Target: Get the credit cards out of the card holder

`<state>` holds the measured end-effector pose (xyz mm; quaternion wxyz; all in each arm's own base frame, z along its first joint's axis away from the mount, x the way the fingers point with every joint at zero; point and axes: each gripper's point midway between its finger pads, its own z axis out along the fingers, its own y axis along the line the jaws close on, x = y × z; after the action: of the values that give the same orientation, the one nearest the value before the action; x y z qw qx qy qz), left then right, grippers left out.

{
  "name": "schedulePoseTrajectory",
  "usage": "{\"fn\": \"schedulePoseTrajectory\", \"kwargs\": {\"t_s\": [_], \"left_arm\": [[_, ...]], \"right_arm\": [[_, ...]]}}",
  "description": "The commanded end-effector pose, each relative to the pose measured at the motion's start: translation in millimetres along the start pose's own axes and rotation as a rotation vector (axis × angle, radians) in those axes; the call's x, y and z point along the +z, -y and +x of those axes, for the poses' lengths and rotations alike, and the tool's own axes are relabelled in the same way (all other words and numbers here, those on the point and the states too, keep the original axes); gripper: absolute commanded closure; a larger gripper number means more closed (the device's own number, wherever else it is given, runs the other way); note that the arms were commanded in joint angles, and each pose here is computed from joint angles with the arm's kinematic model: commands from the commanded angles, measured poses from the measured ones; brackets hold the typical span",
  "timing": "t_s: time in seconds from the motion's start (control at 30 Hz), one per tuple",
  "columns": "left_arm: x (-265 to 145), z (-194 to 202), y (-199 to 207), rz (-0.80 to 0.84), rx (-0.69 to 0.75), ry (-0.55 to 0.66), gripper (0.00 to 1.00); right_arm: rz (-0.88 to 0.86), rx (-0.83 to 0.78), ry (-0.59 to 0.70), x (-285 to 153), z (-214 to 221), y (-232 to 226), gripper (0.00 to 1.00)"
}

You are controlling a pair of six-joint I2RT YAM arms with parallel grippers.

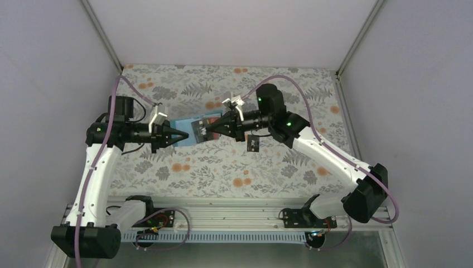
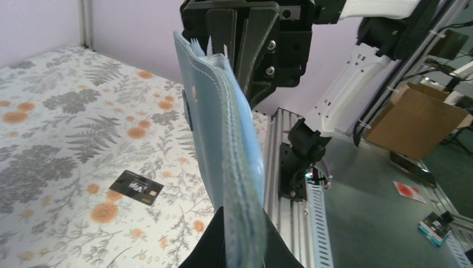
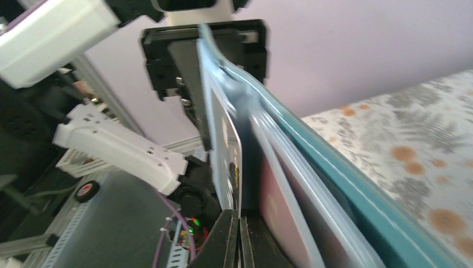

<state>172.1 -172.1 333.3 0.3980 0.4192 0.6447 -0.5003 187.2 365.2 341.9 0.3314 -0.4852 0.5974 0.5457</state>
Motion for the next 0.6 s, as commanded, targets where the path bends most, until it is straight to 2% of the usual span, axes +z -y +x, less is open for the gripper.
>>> {"fn": "schedulePoseTrajectory", "kwargs": {"t_s": [0.0, 0.2, 0.33, 0.43, 0.57], "left_arm": [[-3.1, -12.5, -3.6, -0.030, 0.034, 0.020, 0.98], [-3.2, -2.2, -32.4, -0.148, -0.027, -0.020, 0.98], [-9.1, 5.6, -61.8, -0.303, -0.064, -0.062, 0.98], [-12.0, 8.8, -70.6, -0.353, -0.079, -0.071, 0.98], [-14.4, 11.6, -76.1, -0.388, -0.085, -0.083, 0.98]], "right_arm": [[0.225, 0.125, 0.017, -41.8, 4.8, 39.2, 0.96], [0.404, 0.211, 0.064, -104.3, 7.0, 60.0, 0.96], [0.551, 0.394, 0.118, -149.8, 26.3, 98.2, 0.96], [0.638, 0.605, 0.091, -166.3, 75.6, 136.4, 0.96], [0.549, 0.836, -0.034, -142.9, 153.2, 156.3, 0.96]]}}
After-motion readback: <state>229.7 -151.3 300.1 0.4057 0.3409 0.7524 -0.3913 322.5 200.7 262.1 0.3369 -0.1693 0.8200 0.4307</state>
